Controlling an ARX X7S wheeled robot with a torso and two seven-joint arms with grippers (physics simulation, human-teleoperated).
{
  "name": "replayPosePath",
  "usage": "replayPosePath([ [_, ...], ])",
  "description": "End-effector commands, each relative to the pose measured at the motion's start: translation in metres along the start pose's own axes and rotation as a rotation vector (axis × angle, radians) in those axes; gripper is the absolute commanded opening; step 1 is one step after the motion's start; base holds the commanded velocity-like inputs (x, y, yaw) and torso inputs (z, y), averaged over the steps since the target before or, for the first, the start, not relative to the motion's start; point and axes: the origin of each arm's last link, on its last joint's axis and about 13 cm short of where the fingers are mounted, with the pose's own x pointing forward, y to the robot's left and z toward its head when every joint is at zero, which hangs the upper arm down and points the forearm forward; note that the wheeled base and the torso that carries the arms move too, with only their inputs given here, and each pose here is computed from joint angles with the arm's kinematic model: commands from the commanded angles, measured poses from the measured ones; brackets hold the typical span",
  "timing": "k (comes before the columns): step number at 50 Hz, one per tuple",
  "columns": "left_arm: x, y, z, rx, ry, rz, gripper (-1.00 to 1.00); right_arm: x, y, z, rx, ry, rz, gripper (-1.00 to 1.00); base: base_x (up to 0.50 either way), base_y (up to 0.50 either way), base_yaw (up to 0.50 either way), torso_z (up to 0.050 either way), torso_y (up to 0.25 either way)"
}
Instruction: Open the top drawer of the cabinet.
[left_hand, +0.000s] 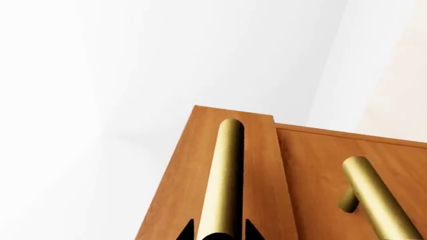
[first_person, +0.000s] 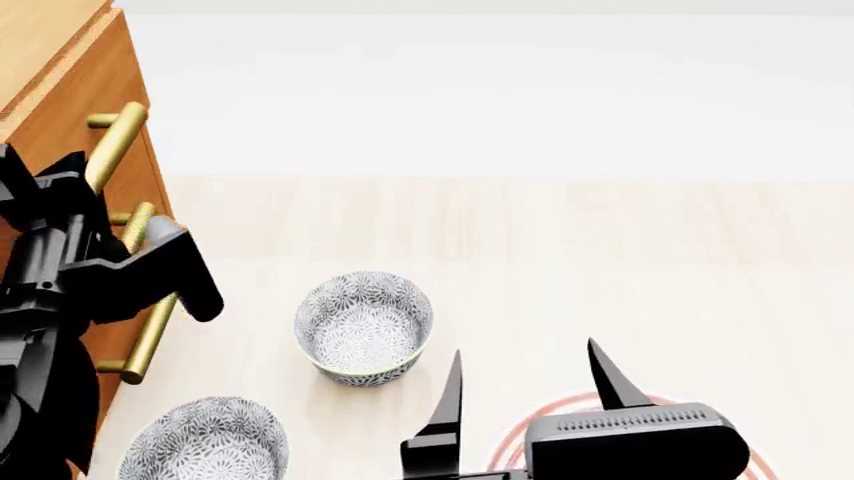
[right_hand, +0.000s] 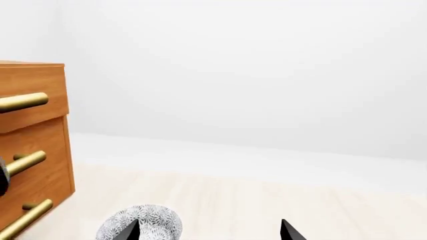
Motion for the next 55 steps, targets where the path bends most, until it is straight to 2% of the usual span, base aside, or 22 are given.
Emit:
replayPosePath([
  [1,-0.002,0.006,0.032,0.017,-0.081,0.016,-1.0,0.001,0.001,0.0,-0.002,0.001,0.005,1.0,0.0,0.0,0.0,0.0,0.0],
  [14,-0.009,0.002,0.054,-0.002,-0.144,-0.003,-1.0,0.0,0.002,0.002,-0.008,0.001,0.007,1.0,0.0,0.0,0.0,0.0,0.0],
  [15,-0.009,0.005,0.057,-0.021,-0.152,-0.002,-1.0,-0.001,0.002,0.001,-0.009,0.003,0.007,1.0,0.0,0.0,0.0,0.0,0.0],
  [21,-0.013,0.009,0.065,-0.021,-0.177,0.006,-1.0,-0.002,0.001,0.0,-0.009,0.005,0.002,1.0,0.0,0.0,0.0,0.0,0.0],
  [50,-0.017,0.008,0.07,-0.018,-0.187,0.018,-1.0,-0.003,0.0,-0.002,-0.005,0.008,-0.001,1.0,0.0,0.0,0.0,0.0,0.004],
  [51,-0.016,0.008,0.07,-0.015,-0.183,0.014,1.0,-0.003,0.0,-0.002,-0.004,0.008,-0.001,1.0,0.0,0.0,0.0,0.0,0.0],
  [55,-0.017,0.006,0.069,-0.011,-0.183,0.007,1.0,-0.004,0.0,-0.002,-0.004,0.008,-0.001,1.0,0.0,0.0,0.0,0.0,0.0],
])
